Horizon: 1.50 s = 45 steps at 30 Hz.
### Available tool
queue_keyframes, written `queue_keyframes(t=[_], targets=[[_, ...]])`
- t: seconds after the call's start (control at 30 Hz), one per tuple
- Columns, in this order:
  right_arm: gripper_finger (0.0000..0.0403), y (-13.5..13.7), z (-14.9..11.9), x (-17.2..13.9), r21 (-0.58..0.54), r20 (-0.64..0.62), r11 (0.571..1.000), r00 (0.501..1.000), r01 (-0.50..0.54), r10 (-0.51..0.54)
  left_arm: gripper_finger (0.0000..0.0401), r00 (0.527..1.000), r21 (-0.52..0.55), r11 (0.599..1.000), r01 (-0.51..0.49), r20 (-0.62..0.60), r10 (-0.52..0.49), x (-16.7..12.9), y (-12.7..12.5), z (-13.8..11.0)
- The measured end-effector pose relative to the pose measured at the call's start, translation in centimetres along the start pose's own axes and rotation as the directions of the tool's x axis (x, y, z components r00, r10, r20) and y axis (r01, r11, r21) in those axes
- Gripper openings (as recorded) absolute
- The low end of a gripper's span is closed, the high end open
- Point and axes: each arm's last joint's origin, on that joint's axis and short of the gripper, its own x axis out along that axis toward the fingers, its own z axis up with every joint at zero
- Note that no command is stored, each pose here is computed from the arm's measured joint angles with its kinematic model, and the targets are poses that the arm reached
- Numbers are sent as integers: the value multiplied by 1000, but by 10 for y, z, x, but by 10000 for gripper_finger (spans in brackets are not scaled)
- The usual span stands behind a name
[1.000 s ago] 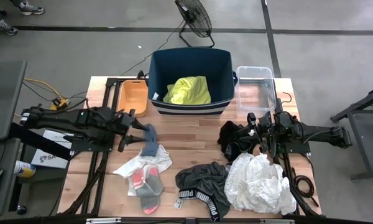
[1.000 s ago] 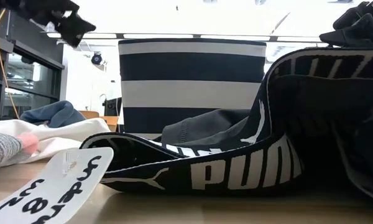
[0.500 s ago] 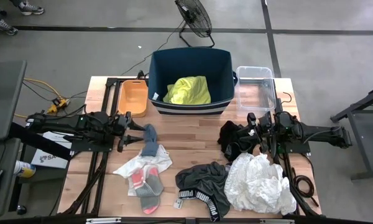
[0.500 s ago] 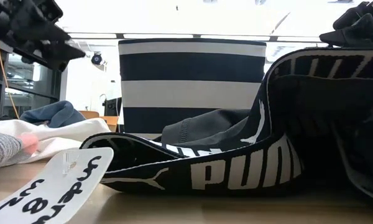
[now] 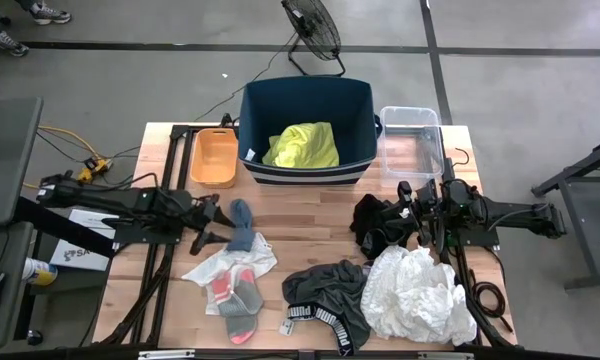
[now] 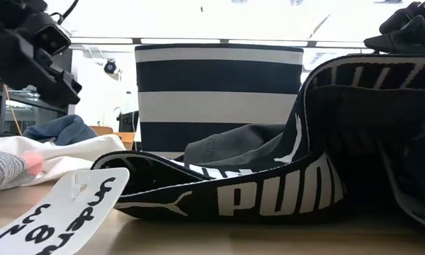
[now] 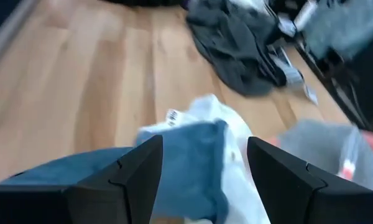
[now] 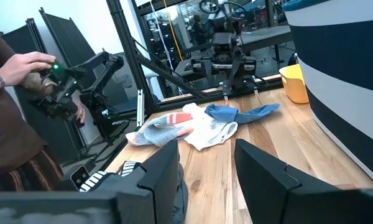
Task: Pick & Place Cloths
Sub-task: Put the blue sock into the yellow bin
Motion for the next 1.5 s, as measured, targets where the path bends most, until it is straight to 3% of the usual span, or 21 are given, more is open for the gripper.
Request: queue_keyframes(t=[0.2,0.57,0.8,1.33,1.5], targets=[[149,0,0,0,0,0,1000,1000,1,-1,230,996,126,991,33,-82,-22,9,-14,-7],[149,0,0,0,0,0,1000,1000,0,0,230,982,307,950,-59,-154,110,20,-32,-22],[149,0,0,0,0,0,1000,1000,0,0,230,971,344,927,-148,-128,202,28,-33,-22],[149,0,0,0,0,0,1000,1000,0,0,229,953,359,907,-222,-116,280,36,-32,-24],[149,0,0,0,0,0,1000,1000,0,0,198,954,355,907,-227,-106,280,36,-32,-23]])
